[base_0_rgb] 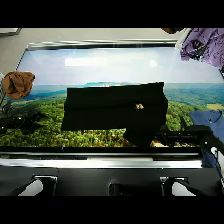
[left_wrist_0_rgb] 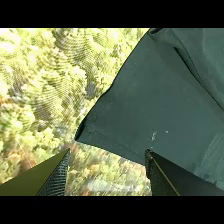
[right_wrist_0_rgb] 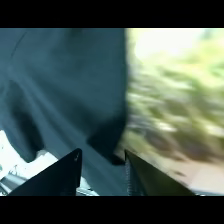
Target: Fold the clothes and pants, and hang the long-sleeved shirts on hangers.
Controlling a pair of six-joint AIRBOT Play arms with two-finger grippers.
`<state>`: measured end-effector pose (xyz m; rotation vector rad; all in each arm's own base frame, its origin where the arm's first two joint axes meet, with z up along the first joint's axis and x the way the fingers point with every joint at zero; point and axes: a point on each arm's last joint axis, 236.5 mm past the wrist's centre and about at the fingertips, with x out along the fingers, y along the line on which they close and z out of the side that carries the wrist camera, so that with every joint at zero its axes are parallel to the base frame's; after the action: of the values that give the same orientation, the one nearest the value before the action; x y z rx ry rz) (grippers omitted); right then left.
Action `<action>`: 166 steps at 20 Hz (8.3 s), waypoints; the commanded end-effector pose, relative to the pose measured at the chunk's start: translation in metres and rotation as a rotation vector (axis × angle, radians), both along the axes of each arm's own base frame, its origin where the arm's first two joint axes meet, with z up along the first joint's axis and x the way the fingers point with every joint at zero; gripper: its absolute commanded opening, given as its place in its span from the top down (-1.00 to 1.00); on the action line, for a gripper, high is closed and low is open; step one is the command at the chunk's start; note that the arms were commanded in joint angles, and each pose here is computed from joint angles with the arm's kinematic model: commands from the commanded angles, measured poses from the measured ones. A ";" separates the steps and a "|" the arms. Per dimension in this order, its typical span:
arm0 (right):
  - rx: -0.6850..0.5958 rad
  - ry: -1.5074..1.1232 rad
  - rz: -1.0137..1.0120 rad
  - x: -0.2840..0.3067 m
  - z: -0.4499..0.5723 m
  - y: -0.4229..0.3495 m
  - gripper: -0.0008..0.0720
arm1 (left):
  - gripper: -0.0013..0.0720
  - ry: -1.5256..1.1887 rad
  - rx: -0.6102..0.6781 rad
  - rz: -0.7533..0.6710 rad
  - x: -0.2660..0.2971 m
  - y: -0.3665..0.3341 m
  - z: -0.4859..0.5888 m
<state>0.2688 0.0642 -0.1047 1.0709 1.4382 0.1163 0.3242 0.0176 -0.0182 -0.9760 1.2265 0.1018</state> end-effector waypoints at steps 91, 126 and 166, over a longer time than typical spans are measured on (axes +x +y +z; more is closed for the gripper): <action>-0.035 -0.080 0.128 0.118 0.014 -0.116 -0.69 | -0.16 -0.200 0.599 -0.447 0.134 -0.025 0.074; -0.440 -0.173 0.144 0.129 0.276 -0.092 0.91 | 0.92 -0.234 -0.353 -0.620 0.070 -0.576 -0.024; -0.340 -0.036 0.292 0.144 0.130 0.270 0.91 | 0.91 -0.206 0.585 -0.304 0.107 0.010 0.228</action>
<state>0.4105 0.3150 0.0450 0.5522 1.5019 0.0941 0.4346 0.0247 0.2146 -0.2739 1.0343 0.1015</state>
